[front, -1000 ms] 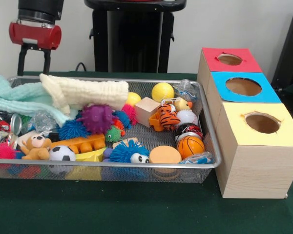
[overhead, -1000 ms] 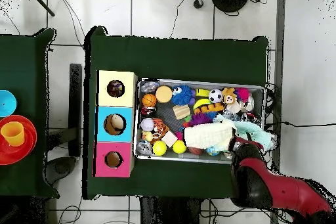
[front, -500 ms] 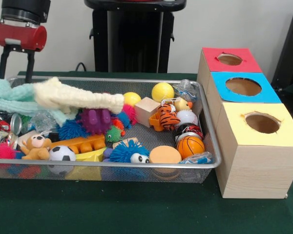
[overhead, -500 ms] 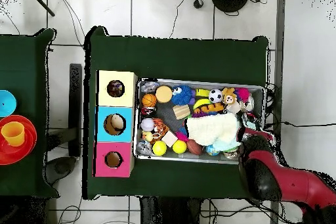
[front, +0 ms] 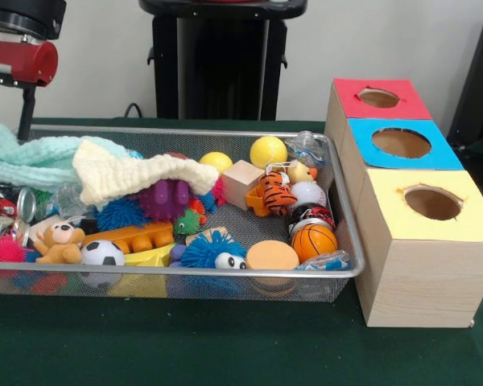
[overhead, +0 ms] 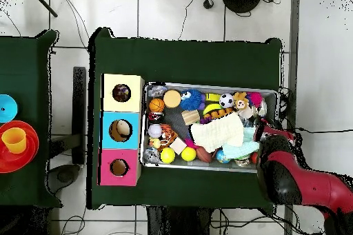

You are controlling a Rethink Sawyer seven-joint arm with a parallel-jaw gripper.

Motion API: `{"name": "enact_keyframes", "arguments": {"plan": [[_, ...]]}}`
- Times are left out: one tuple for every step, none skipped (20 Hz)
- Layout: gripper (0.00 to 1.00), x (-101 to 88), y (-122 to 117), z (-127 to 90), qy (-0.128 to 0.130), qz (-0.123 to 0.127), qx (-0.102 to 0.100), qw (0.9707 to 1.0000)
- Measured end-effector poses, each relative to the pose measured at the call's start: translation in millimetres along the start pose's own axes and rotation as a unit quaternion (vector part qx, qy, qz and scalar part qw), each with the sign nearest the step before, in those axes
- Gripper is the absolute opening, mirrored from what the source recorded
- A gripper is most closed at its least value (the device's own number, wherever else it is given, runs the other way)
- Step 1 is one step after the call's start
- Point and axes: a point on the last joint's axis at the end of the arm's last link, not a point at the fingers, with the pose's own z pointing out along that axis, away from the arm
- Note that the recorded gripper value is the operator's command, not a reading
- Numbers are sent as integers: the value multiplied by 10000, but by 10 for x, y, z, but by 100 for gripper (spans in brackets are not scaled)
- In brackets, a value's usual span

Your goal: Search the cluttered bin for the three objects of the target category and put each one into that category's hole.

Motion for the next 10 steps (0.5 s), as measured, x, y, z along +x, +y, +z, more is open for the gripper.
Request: {"name": "enact_keyframes", "arguments": {"plan": [[100,-1,3,1,0,-1,-2,10000],[100,0,4,1,0,-2,-3,10000],[100,-1,4,1,-1,-3,-3,10000],[100,-1,5,1,0,-4,-3,10000],[100,-1,11,1,0,-7,-7,10000],[100,-3,14,2,-1,-9,-8,10000],[100,-6,27,3,-1,-18,-15,10000],[100,-6,33,5,-1,-20,-19,10000],[100,-2,42,10,3,-23,-25,10000],[100,9,64,25,10,-23,-46,10000]]}}
